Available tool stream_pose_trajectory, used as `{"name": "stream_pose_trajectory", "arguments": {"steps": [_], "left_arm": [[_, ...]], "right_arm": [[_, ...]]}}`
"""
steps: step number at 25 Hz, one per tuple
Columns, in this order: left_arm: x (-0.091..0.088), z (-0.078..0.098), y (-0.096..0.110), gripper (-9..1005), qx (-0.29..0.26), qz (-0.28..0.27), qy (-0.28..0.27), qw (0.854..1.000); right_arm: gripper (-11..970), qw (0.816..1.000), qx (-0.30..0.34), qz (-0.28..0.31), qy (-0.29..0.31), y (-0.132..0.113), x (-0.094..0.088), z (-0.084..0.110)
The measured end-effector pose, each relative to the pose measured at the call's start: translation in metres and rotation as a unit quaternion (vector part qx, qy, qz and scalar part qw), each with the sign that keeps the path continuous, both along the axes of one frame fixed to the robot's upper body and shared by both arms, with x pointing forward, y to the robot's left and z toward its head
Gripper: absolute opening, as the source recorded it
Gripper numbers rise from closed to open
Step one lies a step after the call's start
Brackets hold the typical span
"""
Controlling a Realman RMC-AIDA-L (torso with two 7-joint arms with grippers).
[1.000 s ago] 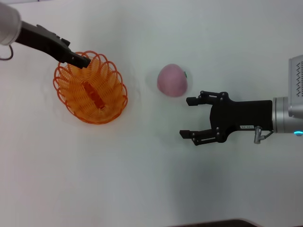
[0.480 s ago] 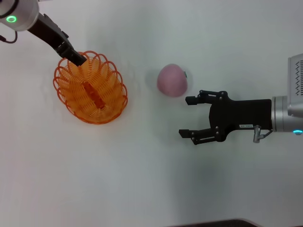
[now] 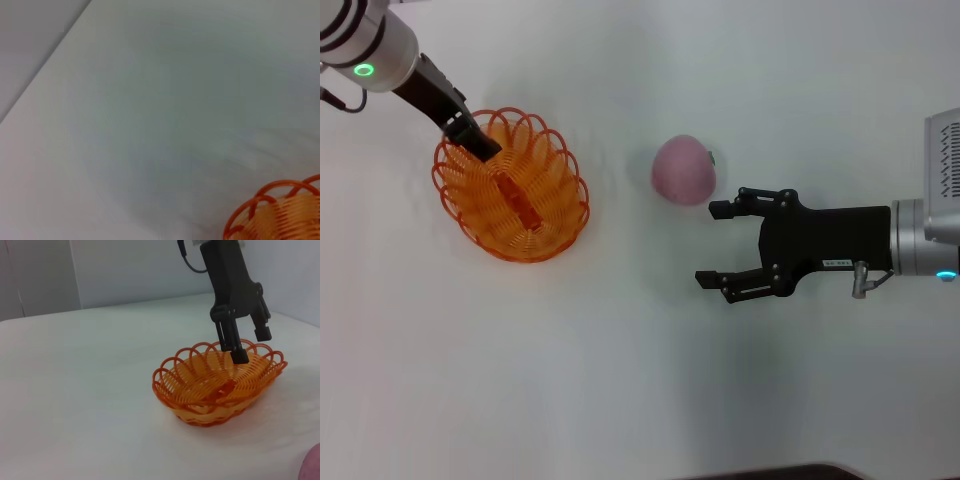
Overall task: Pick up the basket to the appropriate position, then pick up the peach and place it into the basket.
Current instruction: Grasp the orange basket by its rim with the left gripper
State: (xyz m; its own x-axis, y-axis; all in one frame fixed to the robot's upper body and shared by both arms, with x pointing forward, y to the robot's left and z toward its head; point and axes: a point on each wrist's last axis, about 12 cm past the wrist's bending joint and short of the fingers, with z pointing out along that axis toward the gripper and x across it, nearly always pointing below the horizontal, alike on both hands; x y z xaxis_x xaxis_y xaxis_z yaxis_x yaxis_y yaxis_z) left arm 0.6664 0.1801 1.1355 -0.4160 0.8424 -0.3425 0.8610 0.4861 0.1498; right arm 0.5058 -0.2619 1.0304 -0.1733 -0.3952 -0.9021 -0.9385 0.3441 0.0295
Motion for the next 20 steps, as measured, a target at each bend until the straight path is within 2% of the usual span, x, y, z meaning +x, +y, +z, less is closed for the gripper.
{"name": "stream_pose_trajectory", "arguments": {"steps": [17, 20], "left_arm": [[-0.006, -0.013, -0.009, 843, 0.010, -0.011, -0.001, 1.000], [-0.005, -0.013, -0.009, 795, 0.007, -0.003, -0.005, 1.000]], "right_arm": [[924, 1.000, 0.000, 0.002, 0.002, 0.002, 0.001, -0.001], [924, 1.000, 0.001, 0.002, 0.003, 0.002, 0.000, -0.002]]}}
